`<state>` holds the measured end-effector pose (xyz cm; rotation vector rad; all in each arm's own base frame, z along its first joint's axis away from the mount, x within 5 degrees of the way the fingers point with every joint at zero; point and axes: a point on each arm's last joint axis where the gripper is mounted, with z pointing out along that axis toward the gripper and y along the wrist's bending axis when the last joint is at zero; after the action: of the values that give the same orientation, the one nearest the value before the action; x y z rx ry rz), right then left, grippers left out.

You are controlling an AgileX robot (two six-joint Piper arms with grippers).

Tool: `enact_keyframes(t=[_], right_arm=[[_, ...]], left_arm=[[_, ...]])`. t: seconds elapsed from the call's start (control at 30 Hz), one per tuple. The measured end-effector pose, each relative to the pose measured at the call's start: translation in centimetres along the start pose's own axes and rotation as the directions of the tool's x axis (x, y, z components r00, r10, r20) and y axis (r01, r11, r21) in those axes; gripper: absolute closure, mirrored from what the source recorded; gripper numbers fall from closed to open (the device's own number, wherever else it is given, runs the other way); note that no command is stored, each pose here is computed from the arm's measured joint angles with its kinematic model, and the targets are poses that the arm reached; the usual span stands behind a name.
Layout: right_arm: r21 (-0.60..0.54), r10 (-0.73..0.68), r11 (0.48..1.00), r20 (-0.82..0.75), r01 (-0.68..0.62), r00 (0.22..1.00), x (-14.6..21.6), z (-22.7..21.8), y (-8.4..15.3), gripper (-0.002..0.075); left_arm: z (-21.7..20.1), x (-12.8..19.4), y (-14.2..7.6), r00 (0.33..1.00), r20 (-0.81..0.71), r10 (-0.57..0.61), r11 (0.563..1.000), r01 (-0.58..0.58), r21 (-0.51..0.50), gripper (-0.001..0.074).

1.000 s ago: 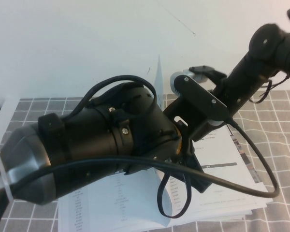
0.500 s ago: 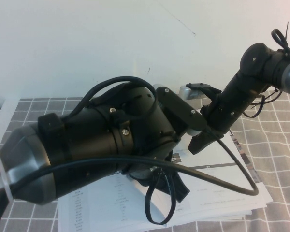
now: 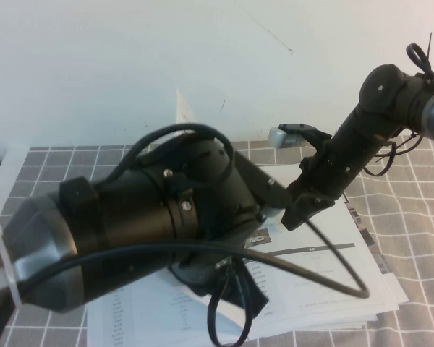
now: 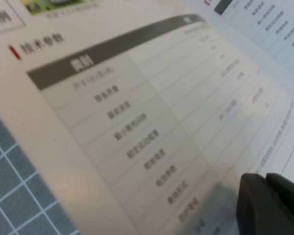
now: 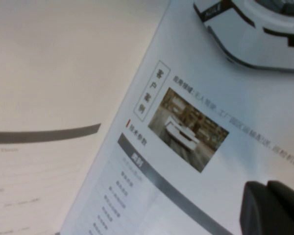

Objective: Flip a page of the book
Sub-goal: Open the closed book

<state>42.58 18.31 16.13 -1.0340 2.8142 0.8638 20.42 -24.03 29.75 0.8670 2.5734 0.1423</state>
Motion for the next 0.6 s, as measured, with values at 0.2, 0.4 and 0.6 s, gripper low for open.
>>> enact_keyframes(t=[0.2,0.4,0.6], right_arm=[[0.003,-0.001,1.0,0.0,0.001,1.0,0.0,0.0,0.0,0.0727],[0.004,0.001,1.0,-0.001,-0.001,1.0,0.0,0.0,0.0,0.0727],[0.01,0.001,1.0,-0.005,-0.001,1.0,0.0,0.0,-0.1,0.0727]], left_arm=[[2.6,1.8,0.5,0.996,-0.082,-0.027,1.0,0.028,0.005,0.0738],[4.3,2.4,0.7,0.995,-0.068,-0.073,0.995,0.077,0.058,0.0738],[6.1,2.9,1.8,0.991,-0.074,-0.113,0.991,0.118,0.06,0.0738]])
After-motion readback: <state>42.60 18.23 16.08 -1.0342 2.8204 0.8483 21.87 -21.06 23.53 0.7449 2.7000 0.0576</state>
